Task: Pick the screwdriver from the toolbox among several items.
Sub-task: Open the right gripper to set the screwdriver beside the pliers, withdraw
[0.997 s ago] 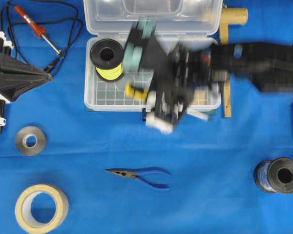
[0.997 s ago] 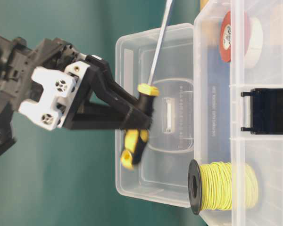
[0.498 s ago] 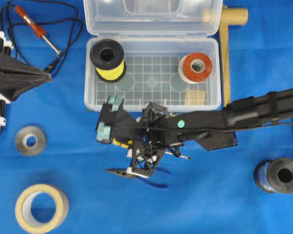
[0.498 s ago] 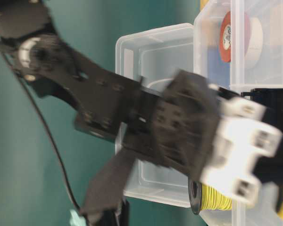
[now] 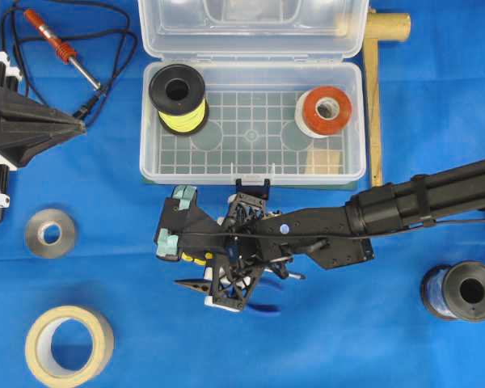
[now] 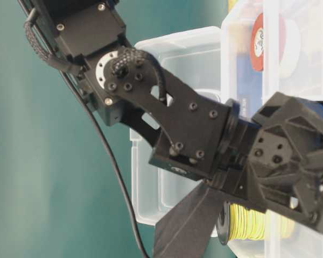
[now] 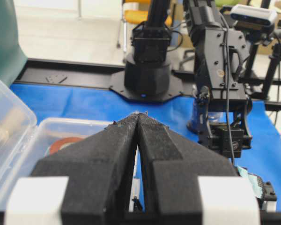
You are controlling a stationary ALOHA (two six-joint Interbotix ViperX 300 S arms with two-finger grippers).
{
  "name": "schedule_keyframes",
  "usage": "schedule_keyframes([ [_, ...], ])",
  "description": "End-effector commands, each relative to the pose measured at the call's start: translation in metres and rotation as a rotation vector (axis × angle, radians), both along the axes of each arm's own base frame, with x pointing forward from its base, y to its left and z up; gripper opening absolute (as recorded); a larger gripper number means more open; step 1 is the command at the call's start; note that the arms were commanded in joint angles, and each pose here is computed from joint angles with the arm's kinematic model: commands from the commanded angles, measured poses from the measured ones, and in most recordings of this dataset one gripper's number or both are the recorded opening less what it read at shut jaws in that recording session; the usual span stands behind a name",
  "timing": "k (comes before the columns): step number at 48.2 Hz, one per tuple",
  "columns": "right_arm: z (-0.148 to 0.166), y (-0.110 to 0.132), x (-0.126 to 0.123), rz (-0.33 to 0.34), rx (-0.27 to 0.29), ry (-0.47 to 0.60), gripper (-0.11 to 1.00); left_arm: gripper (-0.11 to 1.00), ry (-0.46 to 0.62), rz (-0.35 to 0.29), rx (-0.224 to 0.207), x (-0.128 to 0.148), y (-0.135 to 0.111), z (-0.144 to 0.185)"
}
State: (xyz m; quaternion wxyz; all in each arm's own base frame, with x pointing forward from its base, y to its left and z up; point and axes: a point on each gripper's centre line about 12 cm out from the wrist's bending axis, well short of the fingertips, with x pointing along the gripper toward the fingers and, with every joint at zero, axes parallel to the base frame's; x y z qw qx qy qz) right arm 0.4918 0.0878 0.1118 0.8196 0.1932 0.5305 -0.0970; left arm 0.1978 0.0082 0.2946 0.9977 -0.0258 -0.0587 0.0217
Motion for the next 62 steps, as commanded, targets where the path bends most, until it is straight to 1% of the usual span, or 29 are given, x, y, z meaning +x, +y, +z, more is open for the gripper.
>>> schedule_keyframes([
  [1, 0.016, 0.001, 0.005, 0.000, 0.008, -0.041, 0.26, 0.00, -0.011, 0.002, -0.003, 0.001, 0.000, 0.003],
  [4, 0.017, 0.000, 0.004, 0.002, 0.004, -0.037, 0.26, 0.00, -0.012, 0.002, -0.003, 0.001, 0.000, 0.004],
  [5, 0.017, -0.001, 0.004, 0.001, 0.003, -0.034, 0.28, 0.00, -0.012, 0.002, -0.003, 0.001, 0.000, 0.004],
  [10, 0.025, -0.005, 0.000, 0.008, -0.012, -0.014, 0.59, 0.00, -0.014, 0.002, -0.004, 0.001, 0.001, 0.004],
  [13, 0.039, -0.007, -0.006, 0.019, -0.030, -0.002, 0.76, 0.00, -0.009, 0.002, -0.003, 0.001, 0.000, 0.003],
  [14, 0.045, -0.008, -0.008, 0.021, -0.037, 0.004, 0.78, 0.00, -0.008, 0.002, -0.004, 0.001, 0.000, 0.003],
  [16, 0.058, -0.010, -0.012, 0.025, -0.049, 0.000, 0.78, 0.00, -0.008, 0.002, -0.003, 0.001, 0.000, 0.003],
  [20, 0.088, -0.013, -0.021, 0.037, -0.075, -0.026, 0.72, 0.00, -0.006, 0.002, -0.004, 0.001, 0.000, 0.003],
  [24, 0.119, -0.017, -0.035, 0.052, -0.118, -0.062, 0.72, 0.00, -0.005, 0.002, -0.004, 0.001, 0.000, 0.002],
  [27, 0.137, -0.020, -0.049, 0.065, -0.152, -0.087, 0.72, 0.00, -0.002, 0.002, -0.004, 0.001, 0.000, 0.001],
  [29, 0.149, -0.025, -0.063, 0.069, -0.177, -0.107, 0.72, 0.00, -0.003, 0.001, -0.006, 0.001, 0.000, 0.001],
  [33, 0.165, -0.033, -0.087, 0.069, -0.206, -0.147, 0.72, 0.00, -0.002, 0.002, -0.007, 0.001, 0.000, 0.001],
  [38, 0.173, -0.041, -0.118, 0.086, -0.224, -0.212, 0.72, 0.00, 0.004, 0.001, -0.006, 0.001, 0.000, -0.001],
  [44, 0.175, -0.045, -0.155, 0.111, -0.210, -0.324, 0.72, 0.00, 0.015, 0.000, -0.007, 0.000, 0.000, -0.005],
  [50, 0.183, -0.052, -0.200, 0.126, -0.193, -0.454, 0.72, 0.00, 0.018, -0.003, -0.007, 0.000, -0.001, -0.007],
  [55, 0.179, -0.060, -0.236, 0.113, -0.180, -0.524, 0.72, 0.00, 0.021, -0.007, -0.007, 0.000, -0.001, -0.008],
  [62, 0.162, -0.074, -0.283, 0.094, -0.193, -0.596, 0.72, 0.00, 0.023, -0.014, -0.005, 0.000, -0.003, -0.008],
])
